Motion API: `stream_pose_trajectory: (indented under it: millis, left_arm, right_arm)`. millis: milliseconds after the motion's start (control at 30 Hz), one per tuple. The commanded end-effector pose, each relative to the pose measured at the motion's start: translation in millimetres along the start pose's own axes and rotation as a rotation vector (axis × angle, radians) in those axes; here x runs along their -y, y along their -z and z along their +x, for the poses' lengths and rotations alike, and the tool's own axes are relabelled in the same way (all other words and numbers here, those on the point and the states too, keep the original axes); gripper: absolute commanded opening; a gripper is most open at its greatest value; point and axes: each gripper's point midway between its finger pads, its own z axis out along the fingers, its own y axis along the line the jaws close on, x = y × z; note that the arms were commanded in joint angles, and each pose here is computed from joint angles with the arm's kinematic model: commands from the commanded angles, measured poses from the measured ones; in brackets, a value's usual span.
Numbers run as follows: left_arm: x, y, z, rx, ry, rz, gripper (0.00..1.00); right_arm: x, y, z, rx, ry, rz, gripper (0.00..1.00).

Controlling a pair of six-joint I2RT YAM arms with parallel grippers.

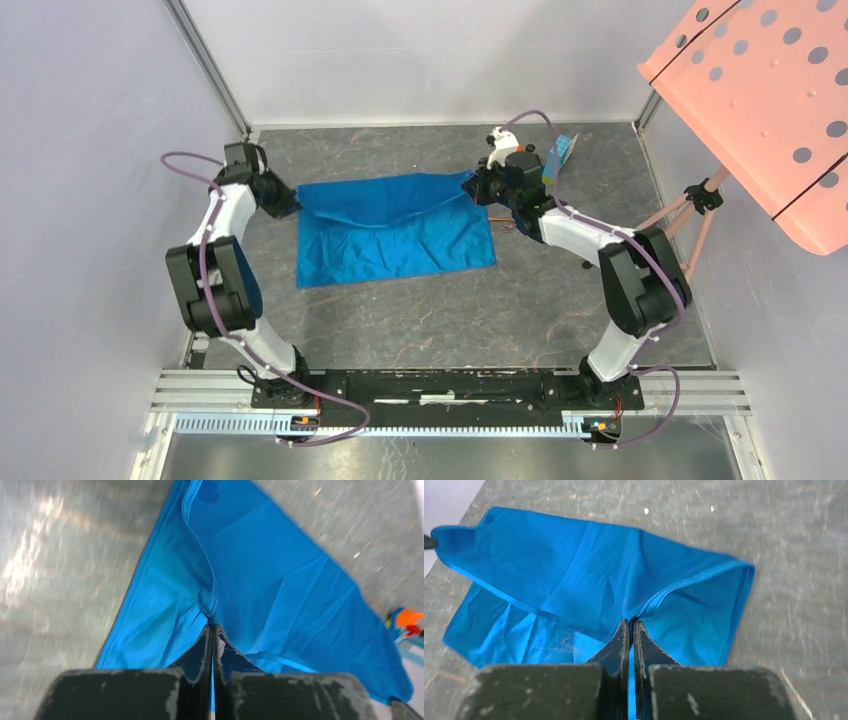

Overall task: Fold the napkin into a case and place the utensils inside
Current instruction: Fold and flatten the napkin at the center of the board.

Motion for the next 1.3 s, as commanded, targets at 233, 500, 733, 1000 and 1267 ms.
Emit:
stream_pose_trajectory:
  millis: [233,500,733,1000,1267]
  left_arm:
    - [-59,36,115,-0.152,-0.005,-0.026,0.02]
    - [-76,49,116,-0.124,-0.055,-0.111,0.02]
    - [-82,69,124,-0.104,-0.041,-0.133,0.02]
    - [-114,61,152,-0.127,0.072,-0.246,0.02]
    - [-116,62,147,-0.138,0.063,-0.284,0.02]
  right_arm:
    - [-2,64,66,-0.108,-0.126,-0.054,0.0]
    - [-9,77,74,-0.128,-0.116,-0.094,0.0]
    - [-17,104,75,-0.133,-0.118,-0.108,0.0]
    - [-13,122,121,-0.194,-0.152,-0.105,0.0]
    - [-12,114,120,-0.209,-0.146,-0.104,0.0]
